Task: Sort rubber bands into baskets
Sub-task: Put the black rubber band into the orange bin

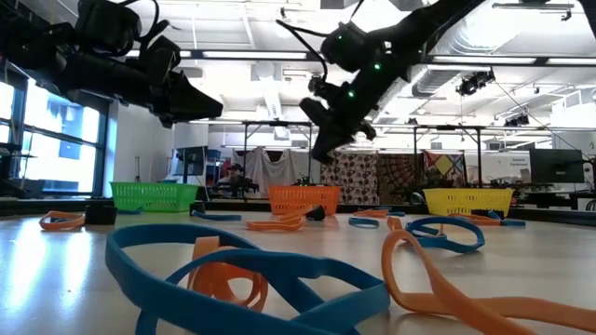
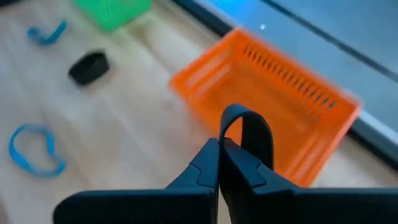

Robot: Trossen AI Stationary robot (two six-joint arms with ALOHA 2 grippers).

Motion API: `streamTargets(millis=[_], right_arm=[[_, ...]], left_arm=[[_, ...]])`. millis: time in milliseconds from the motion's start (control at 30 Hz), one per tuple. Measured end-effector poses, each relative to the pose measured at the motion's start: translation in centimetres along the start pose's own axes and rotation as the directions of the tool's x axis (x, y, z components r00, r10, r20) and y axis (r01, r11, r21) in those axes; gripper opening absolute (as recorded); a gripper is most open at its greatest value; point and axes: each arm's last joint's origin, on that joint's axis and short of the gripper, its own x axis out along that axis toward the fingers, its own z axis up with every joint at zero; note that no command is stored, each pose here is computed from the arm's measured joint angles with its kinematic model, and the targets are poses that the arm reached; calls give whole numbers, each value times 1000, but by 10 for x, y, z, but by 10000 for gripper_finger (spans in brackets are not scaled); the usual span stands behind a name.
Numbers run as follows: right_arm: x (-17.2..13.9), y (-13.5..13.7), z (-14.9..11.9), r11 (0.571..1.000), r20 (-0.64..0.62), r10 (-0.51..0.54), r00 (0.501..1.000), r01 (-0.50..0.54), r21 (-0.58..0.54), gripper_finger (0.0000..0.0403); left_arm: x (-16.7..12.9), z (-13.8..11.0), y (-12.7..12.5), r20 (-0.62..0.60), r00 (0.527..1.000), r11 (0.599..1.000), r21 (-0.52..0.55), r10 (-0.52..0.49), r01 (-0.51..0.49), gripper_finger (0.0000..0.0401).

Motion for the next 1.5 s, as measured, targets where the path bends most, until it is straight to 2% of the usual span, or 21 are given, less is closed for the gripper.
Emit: streamTargets(millis=[167,300,467,667,1100,1500], right_arm=[[4,-25,29,1000,19,4,1000,-5,10,0],[19,-38,40,1000,-57,-25,998,25,-3,0],[41,-38,50,998,-175,-48,983,41,-41,0],[58,-33,64,998,-227,-55,972,52,-20,0],[107,-29,54,995,-371,-91,924,103,12,0],[122,-38,45,991,-415,-76,907,116,72,0]], left_arm=[[0,0,0,0,1000,1000,0,12,-12,99],[0,0,0,1,1000,1000,1,14,-14,99],[0,0,0,4,1000,1000,2,13,-14,99],[0,0,0,5,1000,1000,3,13,-13,99],[0,1,0,6,1000,1000,3,11,-11,99],[0,0,0,6,1000,1000,4,11,-11,99]])
